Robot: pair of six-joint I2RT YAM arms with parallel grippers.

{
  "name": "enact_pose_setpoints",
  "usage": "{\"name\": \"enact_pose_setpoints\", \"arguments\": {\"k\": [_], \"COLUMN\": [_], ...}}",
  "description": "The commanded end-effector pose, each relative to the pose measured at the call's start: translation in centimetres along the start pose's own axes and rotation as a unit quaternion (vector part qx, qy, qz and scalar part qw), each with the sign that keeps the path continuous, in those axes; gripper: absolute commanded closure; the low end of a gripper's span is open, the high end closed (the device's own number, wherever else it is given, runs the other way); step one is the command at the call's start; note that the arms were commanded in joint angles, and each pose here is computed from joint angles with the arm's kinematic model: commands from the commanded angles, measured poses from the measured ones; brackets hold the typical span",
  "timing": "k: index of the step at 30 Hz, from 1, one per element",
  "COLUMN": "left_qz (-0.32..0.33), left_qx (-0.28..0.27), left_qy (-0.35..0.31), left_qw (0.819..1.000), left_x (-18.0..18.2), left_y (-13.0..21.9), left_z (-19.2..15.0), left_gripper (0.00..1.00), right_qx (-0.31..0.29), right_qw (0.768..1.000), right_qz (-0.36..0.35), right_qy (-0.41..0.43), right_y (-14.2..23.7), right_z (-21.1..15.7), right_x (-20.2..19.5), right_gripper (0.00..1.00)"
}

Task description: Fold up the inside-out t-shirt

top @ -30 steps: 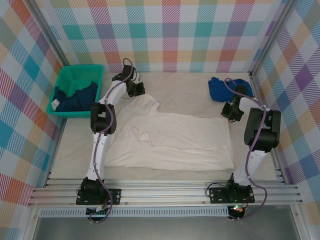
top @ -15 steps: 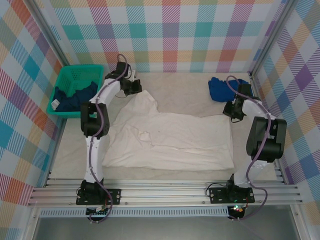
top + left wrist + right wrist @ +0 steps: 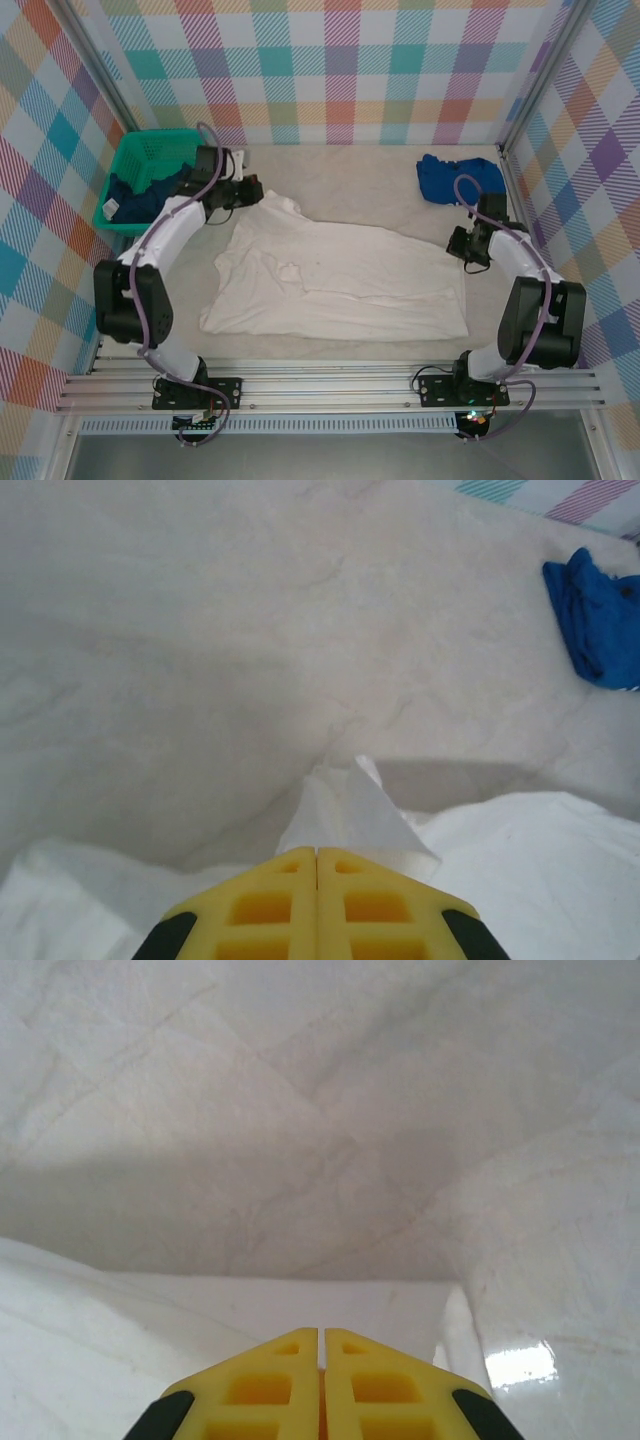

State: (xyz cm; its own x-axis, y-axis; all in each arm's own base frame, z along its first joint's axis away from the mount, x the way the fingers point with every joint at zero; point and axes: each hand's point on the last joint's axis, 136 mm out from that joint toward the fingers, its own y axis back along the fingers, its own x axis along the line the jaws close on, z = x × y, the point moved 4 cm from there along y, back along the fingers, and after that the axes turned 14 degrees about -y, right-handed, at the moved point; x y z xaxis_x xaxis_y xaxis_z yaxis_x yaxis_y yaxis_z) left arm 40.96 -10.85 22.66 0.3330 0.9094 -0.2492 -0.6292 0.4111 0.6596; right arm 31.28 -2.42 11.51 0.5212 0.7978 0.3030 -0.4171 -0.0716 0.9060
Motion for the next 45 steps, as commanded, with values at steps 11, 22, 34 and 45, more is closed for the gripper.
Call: {"name": "enact_pose_setpoints", "arguments": {"k": [11,22,34,45], "left_qz": [0.123,0.119,0.121,0.117], "left_qx": [-0.012,0.045,0.106,0.133], "left_qy": [0.074,0.127,0.175,0.192], "left_qw": [0.99,0.984,0.971,0.965], "left_x": [1.9,1.8,2.4,2.6], "left_y": [7.0,6.9,4.8,3.3], "left_z": [-7.6,-14.5,-20.6,-23.0], "left_gripper": [1.0,1.0,1.0,1.0], "right_qx": [0.002,0.023,0.031,-0.051], "right_qw": [0.999,0.997,0.989,0.997], "right_qz": [-0.04,-0.07,-0.116,0.015], "right_qy": [-0.016,-0.038,-0.082,0.052], "right_y": [1.3,-0.4,-0.4,2.3], "right_z": [-2.1,-2.9,-4.0,-5.6], "right_x": [-2.1,-3.3,-4.9,3.6], "right_gripper": [0.95,0.93,0.78,0.59]}}
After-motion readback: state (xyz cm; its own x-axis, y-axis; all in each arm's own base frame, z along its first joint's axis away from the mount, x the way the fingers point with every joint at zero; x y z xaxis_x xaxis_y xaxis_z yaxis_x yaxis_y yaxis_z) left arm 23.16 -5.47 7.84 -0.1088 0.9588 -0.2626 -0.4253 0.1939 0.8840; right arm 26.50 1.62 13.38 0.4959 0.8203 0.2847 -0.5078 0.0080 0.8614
